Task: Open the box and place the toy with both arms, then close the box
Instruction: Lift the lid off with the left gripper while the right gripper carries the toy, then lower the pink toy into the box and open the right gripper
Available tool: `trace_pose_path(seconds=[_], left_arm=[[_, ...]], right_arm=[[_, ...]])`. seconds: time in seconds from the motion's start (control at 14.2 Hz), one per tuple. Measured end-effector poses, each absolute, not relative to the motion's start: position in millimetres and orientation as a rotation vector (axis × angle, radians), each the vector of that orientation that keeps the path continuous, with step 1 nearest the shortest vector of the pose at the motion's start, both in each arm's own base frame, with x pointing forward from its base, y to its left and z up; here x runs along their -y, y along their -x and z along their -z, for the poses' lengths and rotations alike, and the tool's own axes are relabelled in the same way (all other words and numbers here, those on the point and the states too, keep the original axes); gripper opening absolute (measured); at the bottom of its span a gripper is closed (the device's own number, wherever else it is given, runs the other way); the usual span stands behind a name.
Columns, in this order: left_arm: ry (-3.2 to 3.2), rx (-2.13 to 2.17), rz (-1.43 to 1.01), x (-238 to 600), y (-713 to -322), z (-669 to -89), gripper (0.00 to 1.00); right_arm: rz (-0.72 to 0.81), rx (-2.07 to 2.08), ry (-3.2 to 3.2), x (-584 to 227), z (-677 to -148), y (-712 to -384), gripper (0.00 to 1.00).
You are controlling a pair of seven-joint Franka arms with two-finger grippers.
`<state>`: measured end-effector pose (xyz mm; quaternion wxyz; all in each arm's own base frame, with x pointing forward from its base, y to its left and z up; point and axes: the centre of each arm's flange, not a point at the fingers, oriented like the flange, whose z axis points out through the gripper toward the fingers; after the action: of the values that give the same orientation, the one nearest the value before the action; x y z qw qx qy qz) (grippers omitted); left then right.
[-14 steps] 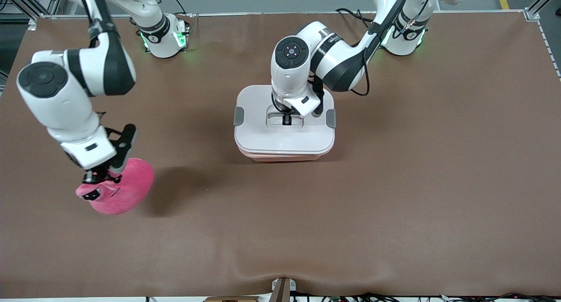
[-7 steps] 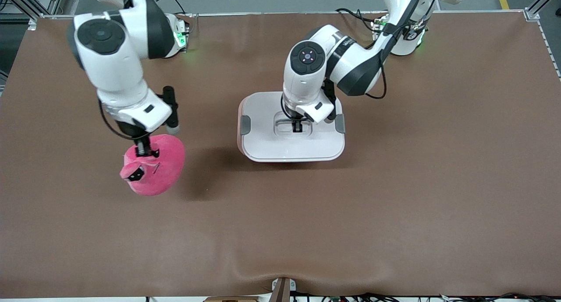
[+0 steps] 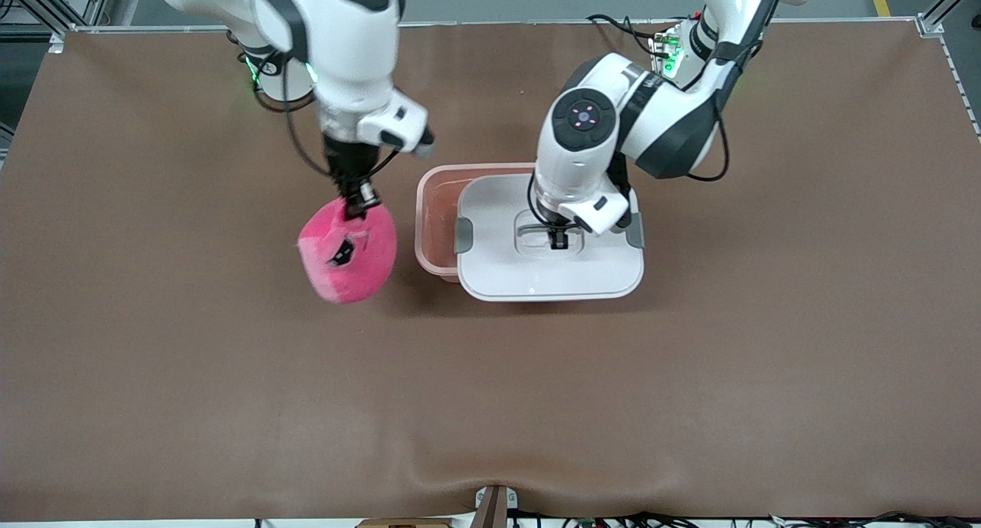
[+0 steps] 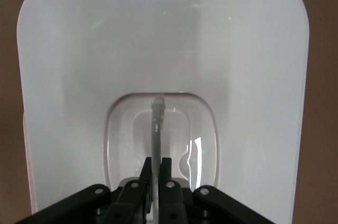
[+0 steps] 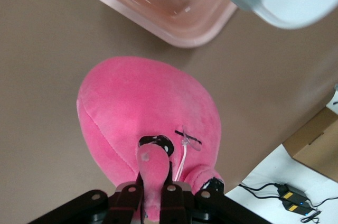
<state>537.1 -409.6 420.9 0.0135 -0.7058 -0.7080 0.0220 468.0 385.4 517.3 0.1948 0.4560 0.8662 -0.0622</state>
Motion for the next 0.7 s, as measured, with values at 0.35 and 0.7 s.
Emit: trace_pose_path(seconds=[0.35, 0.7], left_arm=[[2.224, 2.19, -0.07, 353.0, -568.5, -440.0, 0.07], [2.231, 2.187, -0.065, 305.0, -592.6, -447.0, 0.07]], right_arm=[[0.255, -2.433, -1.147, -446.1, -512.3, -415.5, 0.11], [0.282, -2.434, -1.138, -474.1, -495.1, -425.6, 0.11]])
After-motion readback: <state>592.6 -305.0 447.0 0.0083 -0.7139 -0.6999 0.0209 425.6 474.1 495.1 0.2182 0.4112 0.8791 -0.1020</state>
